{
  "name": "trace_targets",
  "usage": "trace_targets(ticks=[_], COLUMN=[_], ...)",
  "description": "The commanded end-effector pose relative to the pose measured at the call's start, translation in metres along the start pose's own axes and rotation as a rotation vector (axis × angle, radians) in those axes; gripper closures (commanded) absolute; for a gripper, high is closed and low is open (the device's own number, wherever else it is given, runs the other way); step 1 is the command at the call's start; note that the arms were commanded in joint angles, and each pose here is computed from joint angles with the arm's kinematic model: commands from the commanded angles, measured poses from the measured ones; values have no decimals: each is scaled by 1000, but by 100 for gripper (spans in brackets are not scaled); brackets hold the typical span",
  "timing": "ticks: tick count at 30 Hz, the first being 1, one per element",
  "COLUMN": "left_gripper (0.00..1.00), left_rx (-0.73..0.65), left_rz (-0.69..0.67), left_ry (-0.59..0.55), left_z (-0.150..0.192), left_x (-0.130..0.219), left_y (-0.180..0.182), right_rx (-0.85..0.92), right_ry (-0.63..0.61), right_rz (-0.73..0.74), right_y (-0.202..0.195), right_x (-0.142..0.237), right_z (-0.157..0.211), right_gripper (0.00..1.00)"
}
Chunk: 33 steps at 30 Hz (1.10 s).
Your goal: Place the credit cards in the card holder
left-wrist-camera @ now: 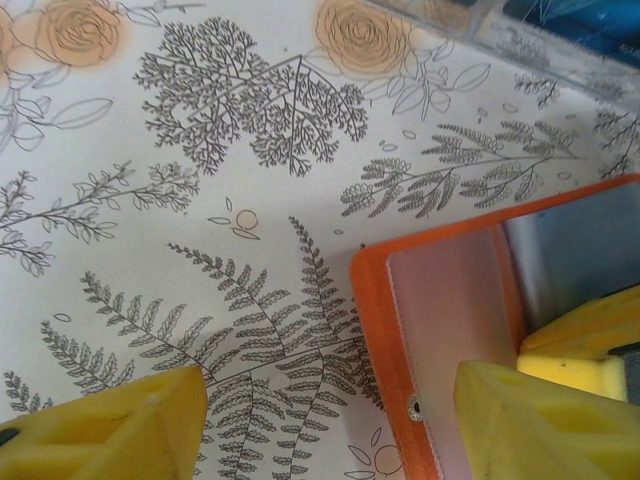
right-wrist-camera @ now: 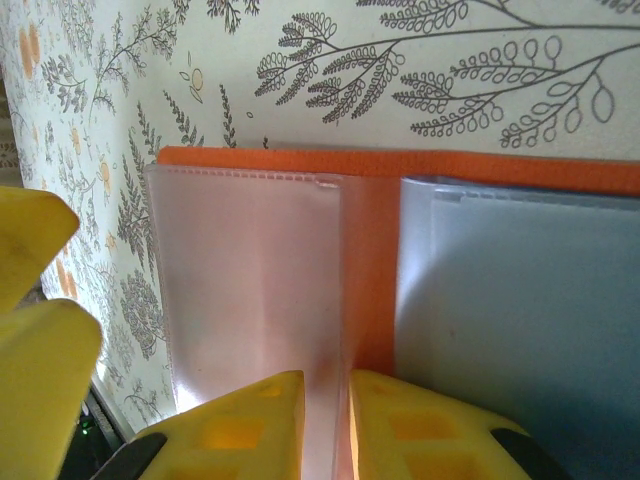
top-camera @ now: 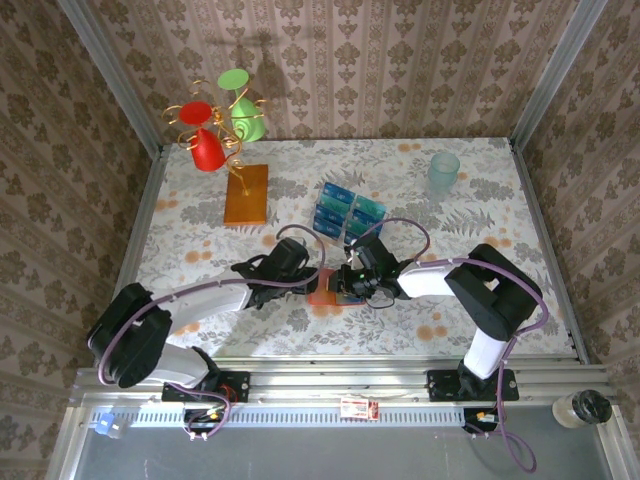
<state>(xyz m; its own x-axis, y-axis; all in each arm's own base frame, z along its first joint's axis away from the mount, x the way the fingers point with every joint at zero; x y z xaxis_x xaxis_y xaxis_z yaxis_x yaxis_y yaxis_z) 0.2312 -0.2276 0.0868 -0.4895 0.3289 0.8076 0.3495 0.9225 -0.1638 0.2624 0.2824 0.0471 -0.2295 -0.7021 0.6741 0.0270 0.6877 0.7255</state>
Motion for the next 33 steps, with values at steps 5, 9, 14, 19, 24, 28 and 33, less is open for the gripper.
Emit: trace_targets(ticks=[5, 9, 14, 19, 24, 28, 33], left_gripper=[32, 32, 32, 32, 32, 32, 32], left_rx=[-40, -40, -44, -50, -63, -75, -92], left_rz=[-35, -60, -81, -89, -88, -90, -93], left_ry=[14, 30, 51, 56, 48, 44, 44], left_z=[8, 17, 25, 28, 24, 20, 18], left_x=[-10, -15, -22, -26, -25, -24, -24], left_y=[1, 7, 12, 14, 12, 11, 11], right_rx=[-14, -6, -4, 6, 63, 128, 241], right_ry=[-21, -45, -84, -115, -146, -170, -187], right_rz=[10, 1, 7, 24, 85, 162, 315], right_y=[1, 8, 10, 11, 16, 20, 19], right_x=[4, 15, 32, 49, 71, 88, 104], right_z=[-4, -10, -20, -35, -54, -69, -88], right_gripper=[74, 62, 56, 55, 54, 54, 54])
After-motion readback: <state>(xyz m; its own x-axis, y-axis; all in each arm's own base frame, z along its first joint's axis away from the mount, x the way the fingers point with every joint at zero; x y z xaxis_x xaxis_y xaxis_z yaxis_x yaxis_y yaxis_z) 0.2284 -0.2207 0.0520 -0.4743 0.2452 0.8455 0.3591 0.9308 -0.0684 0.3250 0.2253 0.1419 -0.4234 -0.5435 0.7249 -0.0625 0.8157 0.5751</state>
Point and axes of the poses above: each hand's point on the last joint's axis, 136 mm out from that joint toward the fingers, its own x axis back along the fingers, its own y axis along the line the jaws close on, z = x × y, the point moved 3 cm from there along x, back along the fingers, and after that the axes turned 4 degrees about -x, right-handed, at the moved point
